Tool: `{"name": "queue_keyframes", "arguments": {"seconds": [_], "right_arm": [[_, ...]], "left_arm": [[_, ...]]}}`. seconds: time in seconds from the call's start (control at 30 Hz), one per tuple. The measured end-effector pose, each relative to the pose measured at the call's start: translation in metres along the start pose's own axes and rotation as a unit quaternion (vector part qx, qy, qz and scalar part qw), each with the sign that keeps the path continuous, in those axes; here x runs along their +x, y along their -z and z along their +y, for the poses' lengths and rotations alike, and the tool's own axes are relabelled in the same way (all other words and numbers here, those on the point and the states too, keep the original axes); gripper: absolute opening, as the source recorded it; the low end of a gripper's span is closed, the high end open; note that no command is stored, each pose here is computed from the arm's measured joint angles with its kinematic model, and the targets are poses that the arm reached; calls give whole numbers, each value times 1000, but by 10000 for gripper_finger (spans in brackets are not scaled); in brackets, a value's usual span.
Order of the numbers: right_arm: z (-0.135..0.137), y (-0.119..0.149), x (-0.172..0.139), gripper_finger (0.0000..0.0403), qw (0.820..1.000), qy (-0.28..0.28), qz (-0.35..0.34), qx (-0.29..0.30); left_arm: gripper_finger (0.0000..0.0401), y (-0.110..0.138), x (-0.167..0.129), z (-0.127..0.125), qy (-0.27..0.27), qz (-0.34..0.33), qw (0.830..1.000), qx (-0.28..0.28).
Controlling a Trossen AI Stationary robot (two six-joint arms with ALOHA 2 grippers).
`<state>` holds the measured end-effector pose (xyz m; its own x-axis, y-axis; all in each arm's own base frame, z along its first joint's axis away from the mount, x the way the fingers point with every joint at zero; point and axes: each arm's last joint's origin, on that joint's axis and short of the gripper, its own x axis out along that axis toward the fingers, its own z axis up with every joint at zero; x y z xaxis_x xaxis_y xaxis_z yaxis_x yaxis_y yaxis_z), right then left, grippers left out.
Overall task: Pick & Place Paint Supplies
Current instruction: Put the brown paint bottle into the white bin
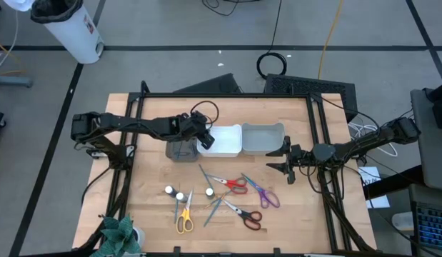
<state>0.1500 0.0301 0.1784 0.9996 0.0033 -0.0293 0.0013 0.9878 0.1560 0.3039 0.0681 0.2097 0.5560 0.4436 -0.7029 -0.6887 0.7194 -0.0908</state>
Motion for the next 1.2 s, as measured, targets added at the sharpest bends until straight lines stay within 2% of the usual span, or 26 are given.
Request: {"name": "queue_keyframes", "arguments": {"seconds": [0.17, 0.43, 0.83, 1.07, 1.2], "right_arm": [[0, 0, 0, 171, 1000, 0, 0, 0], [0, 0, 0, 171, 1000, 1, 0, 0], [0, 1, 0, 171, 1000, 1, 2, -1], [0, 1, 0, 171, 1000, 1, 4, -1], [0, 1, 0, 171, 1000, 1, 4, -1]], "left_arm": [[122, 4, 2, 3, -6, 7, 1000, 0], [122, 8, 6, -2, -8, 10, 999, 48], [123, 10, 15, -3, -11, 16, 998, 52], [192, 13, 16, -3, -8, 26, 998, 54], [217, 14, 16, -3, -9, 31, 998, 56]]}}
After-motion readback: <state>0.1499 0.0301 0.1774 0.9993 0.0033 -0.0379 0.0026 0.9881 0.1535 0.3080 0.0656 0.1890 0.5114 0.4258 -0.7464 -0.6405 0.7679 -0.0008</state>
